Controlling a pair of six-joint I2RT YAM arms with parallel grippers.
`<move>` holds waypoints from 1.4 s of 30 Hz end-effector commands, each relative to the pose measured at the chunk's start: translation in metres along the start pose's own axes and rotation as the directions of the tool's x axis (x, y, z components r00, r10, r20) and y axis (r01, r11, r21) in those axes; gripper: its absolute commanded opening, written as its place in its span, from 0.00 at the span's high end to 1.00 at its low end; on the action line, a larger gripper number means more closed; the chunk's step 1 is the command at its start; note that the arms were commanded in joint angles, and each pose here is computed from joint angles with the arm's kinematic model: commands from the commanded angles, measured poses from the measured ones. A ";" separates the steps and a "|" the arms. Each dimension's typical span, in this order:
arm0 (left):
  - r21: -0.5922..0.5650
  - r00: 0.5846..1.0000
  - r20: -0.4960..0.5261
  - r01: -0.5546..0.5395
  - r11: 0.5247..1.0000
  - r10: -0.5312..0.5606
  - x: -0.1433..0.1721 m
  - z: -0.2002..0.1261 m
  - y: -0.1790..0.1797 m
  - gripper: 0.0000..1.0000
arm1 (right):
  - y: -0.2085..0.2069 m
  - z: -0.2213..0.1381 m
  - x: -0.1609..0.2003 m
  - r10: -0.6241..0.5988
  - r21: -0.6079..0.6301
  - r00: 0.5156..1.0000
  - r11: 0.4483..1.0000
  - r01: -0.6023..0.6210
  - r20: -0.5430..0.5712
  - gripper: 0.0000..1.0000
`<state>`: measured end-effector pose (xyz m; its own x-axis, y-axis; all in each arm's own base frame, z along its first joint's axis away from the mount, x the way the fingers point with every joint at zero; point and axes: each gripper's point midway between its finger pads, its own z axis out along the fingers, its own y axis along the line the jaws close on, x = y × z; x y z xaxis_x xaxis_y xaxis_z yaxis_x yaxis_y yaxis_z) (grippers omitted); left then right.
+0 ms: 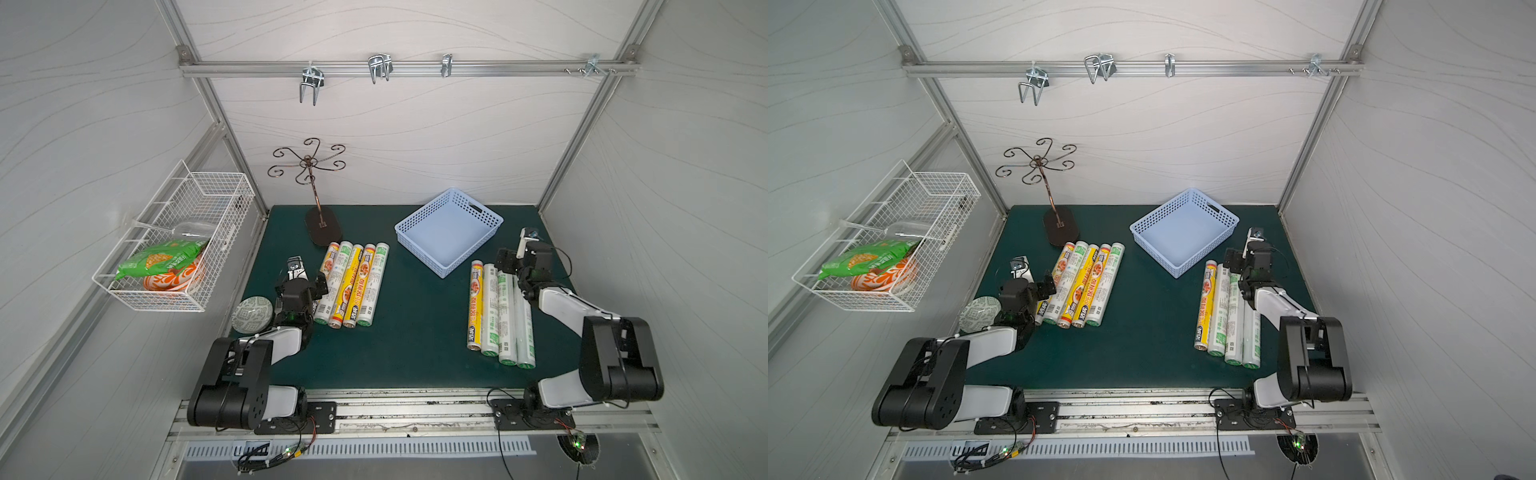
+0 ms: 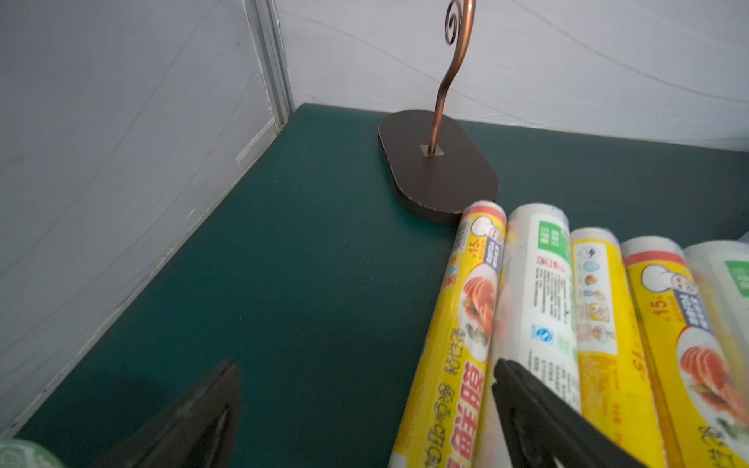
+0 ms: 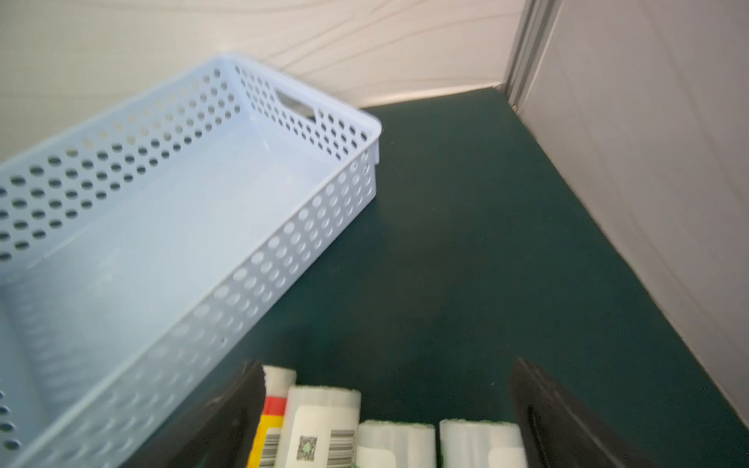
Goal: Put the plastic wrap into the basket
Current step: Move the basket to the center of the board.
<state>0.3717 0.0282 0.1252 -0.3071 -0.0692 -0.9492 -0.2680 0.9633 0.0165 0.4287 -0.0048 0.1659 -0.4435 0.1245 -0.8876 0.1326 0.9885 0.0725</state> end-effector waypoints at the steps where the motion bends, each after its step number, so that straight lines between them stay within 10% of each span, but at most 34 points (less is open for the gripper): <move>1: -0.046 0.999 0.015 -0.029 0.999 0.030 -0.029 -0.004 -0.008 0.00 | -0.009 -0.023 -0.003 0.157 0.065 0.980 0.987 -0.150 -0.121 0.01; 8: 0.131 0.998 0.038 0.043 0.991 -0.048 -0.082 -0.040 -0.055 0.00 | 0.058 -0.062 -0.037 0.284 -0.221 0.906 0.906 -0.361 -0.315 0.01; 15: 0.175 0.943 -0.168 0.316 0.932 -0.288 -0.113 -0.070 -0.067 0.00 | 0.123 -0.078 -0.021 0.264 -0.333 0.815 0.814 -0.475 -0.516 0.01; 27: 0.421 0.899 -0.425 0.300 0.856 -0.107 -0.123 -0.122 -0.100 0.00 | 0.157 -0.031 0.030 0.158 -0.234 0.688 0.867 -0.440 -0.708 0.07; 32: 0.412 0.827 -0.551 0.385 0.826 -0.111 -0.104 -0.119 -0.094 0.01 | 0.155 -0.008 0.031 0.142 -0.205 0.684 0.894 -0.399 -0.716 0.09; 42: 0.432 0.813 -0.575 0.398 0.809 -0.093 -0.094 -0.119 -0.100 0.02 | 0.140 0.035 0.028 0.149 -0.136 0.683 0.928 -0.346 -0.715 0.19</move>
<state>0.3172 -0.0867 0.2395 -0.7609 -0.3068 -0.5718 0.0080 0.8767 -0.4810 0.4663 0.1491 0.1450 -0.9099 0.2965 -0.2902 0.1228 0.8606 0.4942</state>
